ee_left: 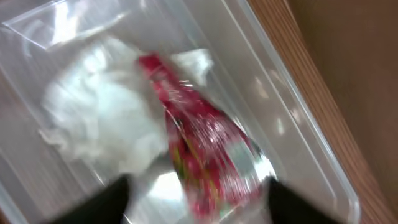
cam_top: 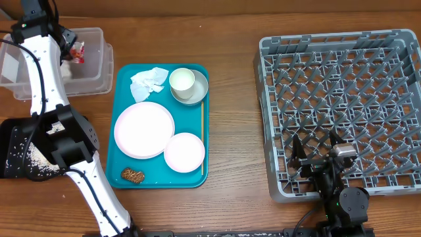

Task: Sort waste into correct bins and load items into the dishwasher
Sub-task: 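Carry the tissue and wrapper to the clear bin and release them, then return the left gripper to the tray and grasp the remaining white tissue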

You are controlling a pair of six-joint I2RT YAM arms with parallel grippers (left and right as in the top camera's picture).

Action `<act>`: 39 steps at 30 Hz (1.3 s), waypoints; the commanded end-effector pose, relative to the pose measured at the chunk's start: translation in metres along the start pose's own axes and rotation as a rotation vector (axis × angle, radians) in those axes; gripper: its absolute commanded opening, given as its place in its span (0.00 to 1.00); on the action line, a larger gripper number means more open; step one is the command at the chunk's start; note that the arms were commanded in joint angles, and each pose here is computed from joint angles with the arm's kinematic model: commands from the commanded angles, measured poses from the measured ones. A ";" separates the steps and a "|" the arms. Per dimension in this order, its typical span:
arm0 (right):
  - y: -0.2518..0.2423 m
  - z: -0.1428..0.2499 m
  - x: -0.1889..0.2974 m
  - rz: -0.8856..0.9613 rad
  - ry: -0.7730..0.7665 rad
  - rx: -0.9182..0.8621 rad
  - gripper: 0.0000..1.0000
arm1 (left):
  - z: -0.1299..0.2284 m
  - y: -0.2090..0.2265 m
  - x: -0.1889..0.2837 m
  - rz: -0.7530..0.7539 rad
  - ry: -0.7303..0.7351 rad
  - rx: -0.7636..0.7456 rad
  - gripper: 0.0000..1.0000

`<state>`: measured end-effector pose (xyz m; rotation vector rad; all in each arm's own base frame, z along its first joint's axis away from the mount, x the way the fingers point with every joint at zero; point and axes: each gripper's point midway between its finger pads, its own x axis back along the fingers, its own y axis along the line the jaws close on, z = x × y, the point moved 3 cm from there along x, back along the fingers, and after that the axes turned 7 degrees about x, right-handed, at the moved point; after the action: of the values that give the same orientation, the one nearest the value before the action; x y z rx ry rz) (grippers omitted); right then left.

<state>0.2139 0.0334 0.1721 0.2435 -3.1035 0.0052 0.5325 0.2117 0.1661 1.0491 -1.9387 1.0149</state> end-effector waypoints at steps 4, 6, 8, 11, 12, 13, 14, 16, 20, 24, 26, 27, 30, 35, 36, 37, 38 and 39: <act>-0.001 0.001 0.000 0.008 -0.007 0.006 1.00 | 0.001 -0.023 0.046 0.166 0.075 -0.058 1.00; -0.001 0.001 0.000 0.008 -0.007 0.006 1.00 | 0.001 -0.030 0.066 0.216 0.087 -0.060 1.00; -0.001 0.001 0.000 0.008 -0.007 0.006 1.00 | 0.002 -0.037 0.089 0.266 0.102 -0.066 1.00; -0.001 0.001 0.000 0.008 -0.007 0.006 1.00 | 0.012 -0.046 0.129 0.361 0.159 -0.084 1.00; -0.001 0.001 0.000 0.008 -0.007 0.006 1.00 | 0.019 -0.049 0.142 0.394 0.191 -0.103 1.00; -0.001 0.001 0.000 0.008 -0.007 0.006 1.00 | 0.029 -0.052 0.154 0.430 0.233 -0.137 1.00; -0.001 0.001 0.000 0.008 -0.007 0.006 1.00 | 0.038 -0.055 0.162 0.454 0.268 -0.161 1.00; -0.001 0.001 0.000 0.008 -0.007 0.006 1.00 | 0.061 -0.059 0.170 0.468 0.343 -0.195 1.00; -0.001 0.001 0.000 0.008 -0.007 0.006 1.00 | 0.103 -0.046 0.163 0.303 0.412 -0.246 1.00; -0.001 0.001 0.000 0.008 -0.007 0.006 1.00 | 0.132 -0.039 0.149 0.142 0.391 -0.305 1.00; -0.001 0.001 0.000 0.008 -0.007 0.006 1.00 | 0.146 -0.038 0.143 0.085 0.388 -0.313 1.00; -0.001 0.001 0.000 0.008 -0.007 0.006 1.00 | 0.153 -0.038 0.142 0.062 0.384 -0.309 1.00; -0.001 0.001 0.000 0.008 -0.007 0.006 1.00 | 0.164 -0.040 0.132 0.014 0.372 -0.269 1.00; -0.001 0.001 0.000 0.008 -0.007 0.006 1.00 | 0.179 -0.031 0.109 -0.083 0.407 -0.179 1.00; -0.001 0.001 0.000 0.008 -0.007 0.006 1.00 | 0.183 -0.028 0.102 -0.113 0.419 -0.167 1.00; -0.001 0.001 0.000 0.008 -0.007 0.006 1.00 | 0.186 -0.025 0.097 -0.133 0.430 -0.158 1.00; -0.001 0.001 0.000 0.008 -0.007 0.006 1.00 | 0.190 -0.024 0.090 -0.147 0.444 -0.157 1.00; -0.001 0.001 0.000 0.008 -0.007 0.006 1.00 | 0.193 -0.023 0.085 -0.156 0.452 -0.160 1.00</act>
<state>0.2139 0.0333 0.1721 0.2429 -3.1036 0.0058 0.4742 0.0035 0.1867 0.6978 -1.5917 0.8861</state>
